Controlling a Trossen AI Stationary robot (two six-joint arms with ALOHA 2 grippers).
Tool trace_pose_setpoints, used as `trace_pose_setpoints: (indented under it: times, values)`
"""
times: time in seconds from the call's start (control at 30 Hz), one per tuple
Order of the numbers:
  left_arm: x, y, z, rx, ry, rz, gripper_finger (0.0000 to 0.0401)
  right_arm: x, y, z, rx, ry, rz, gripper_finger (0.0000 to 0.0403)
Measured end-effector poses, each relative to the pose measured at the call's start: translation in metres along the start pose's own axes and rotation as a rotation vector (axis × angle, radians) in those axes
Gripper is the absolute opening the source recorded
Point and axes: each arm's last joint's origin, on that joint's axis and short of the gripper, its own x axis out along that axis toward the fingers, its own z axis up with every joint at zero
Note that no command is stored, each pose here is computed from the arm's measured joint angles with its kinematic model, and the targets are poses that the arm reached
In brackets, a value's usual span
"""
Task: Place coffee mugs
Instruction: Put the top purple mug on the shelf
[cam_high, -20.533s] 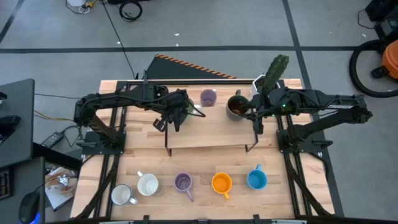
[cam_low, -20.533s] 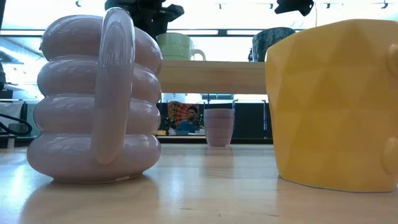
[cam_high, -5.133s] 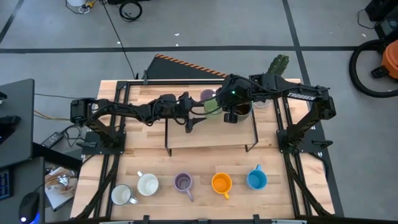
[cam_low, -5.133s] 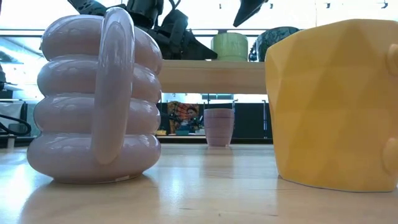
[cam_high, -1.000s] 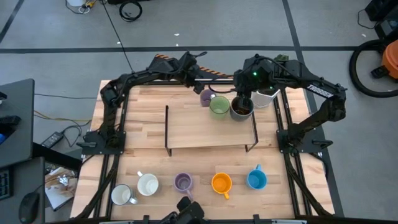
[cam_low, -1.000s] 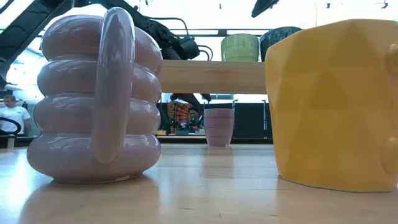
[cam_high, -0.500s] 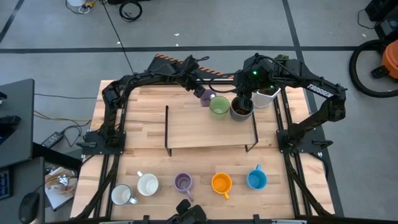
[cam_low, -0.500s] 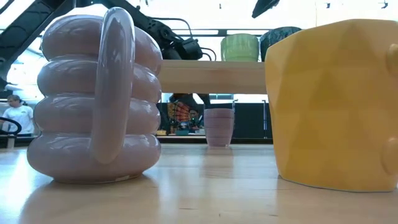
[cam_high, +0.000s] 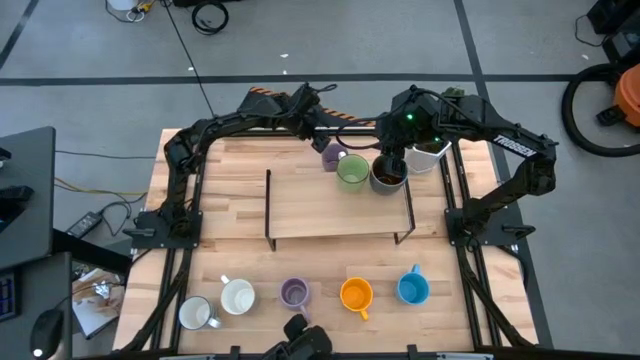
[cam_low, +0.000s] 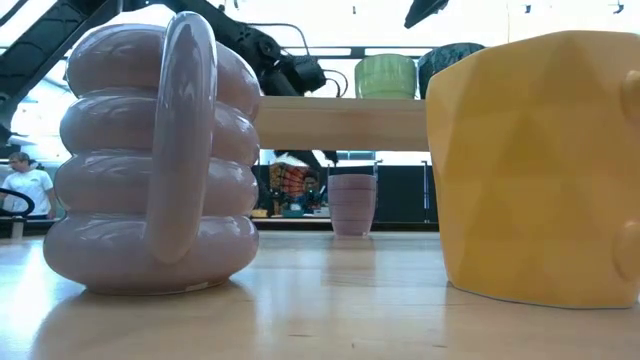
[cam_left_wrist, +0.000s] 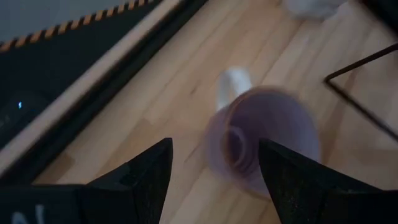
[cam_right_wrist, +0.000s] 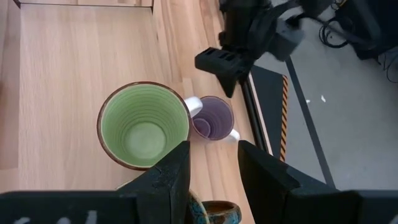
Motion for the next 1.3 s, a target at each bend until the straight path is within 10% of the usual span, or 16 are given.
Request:
trace_pose_setpoints:
  times: [1.3]
  values:
    - [0.043,0.003,0.0,0.004,0.291,0.044,0.0242,0.0,0.0,0.001,-0.013,-0.006,-0.002,0.014]
